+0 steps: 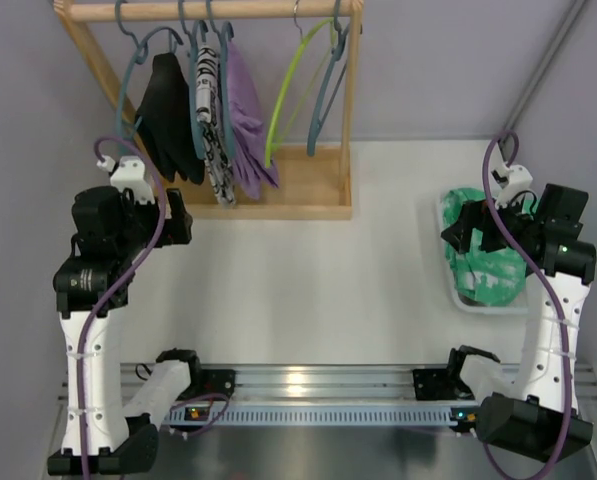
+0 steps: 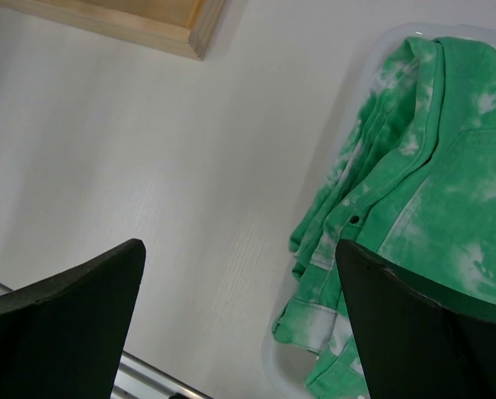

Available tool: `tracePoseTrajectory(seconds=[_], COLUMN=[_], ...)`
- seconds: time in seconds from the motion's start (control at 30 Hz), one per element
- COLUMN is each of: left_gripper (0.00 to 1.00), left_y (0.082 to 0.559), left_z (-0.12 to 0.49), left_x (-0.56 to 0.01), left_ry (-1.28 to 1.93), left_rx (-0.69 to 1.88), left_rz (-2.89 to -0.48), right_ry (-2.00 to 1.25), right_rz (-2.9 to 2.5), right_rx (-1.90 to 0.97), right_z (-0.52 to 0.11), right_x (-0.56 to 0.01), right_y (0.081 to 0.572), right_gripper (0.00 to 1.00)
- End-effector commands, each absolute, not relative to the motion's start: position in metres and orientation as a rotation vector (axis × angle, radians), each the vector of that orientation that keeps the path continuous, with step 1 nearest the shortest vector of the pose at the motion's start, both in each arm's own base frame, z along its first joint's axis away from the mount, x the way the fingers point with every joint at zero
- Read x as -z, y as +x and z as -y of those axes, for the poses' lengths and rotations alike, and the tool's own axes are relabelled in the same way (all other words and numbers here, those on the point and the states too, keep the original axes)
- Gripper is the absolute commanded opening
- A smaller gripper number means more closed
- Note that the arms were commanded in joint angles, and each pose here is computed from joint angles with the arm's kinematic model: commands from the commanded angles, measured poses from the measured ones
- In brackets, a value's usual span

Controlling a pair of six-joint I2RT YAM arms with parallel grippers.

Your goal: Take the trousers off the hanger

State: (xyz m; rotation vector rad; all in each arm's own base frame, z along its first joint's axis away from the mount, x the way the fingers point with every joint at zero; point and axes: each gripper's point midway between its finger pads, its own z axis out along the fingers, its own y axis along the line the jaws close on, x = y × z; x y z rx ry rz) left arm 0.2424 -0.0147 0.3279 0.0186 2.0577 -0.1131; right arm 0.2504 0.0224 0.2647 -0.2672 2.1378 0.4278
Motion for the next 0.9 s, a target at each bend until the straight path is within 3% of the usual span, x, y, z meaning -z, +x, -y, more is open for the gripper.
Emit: tracePoseTrajectory(seconds=[0.0, 0.2, 0.43, 0.63, 0.87], left_gripper=[0.98, 0.96, 0.88, 0.85, 0.71], left_y=[0.245, 0.247, 0.266, 0.282, 0.324], left_z=[0.002, 0.017, 0.065, 0.092, 0.108], left_x=[-0.375, -0.458, -0.52, -0.559, -0.563], left_ry=[-0.083, -0.054, 0.056, 0.072, -0.011], left_rx=[0.074, 0.168, 0.482, 0.7, 0.919], left_rz=[-1.938, -1.758, -1.649, -1.544, -1.565], right_ry=[-0.305, -0.306, -0.308, -0.31, -0.295], right_rz=[-2.069, -2.078, -2.094, -2.114, -2.116], right_rx=[-0.425, -0.443, -0.461, -0.467, -0.482], right_z=[-0.025, -0.026, -0.027, -0.027, -0.028], right_x=[-0.284, -0.282, -0.279, -0.273, -0.276], right_y=[0.259, 0.262, 0.261, 0.259, 0.263], right_gripper=[0.99, 0.99, 0.99, 0.99, 0.99])
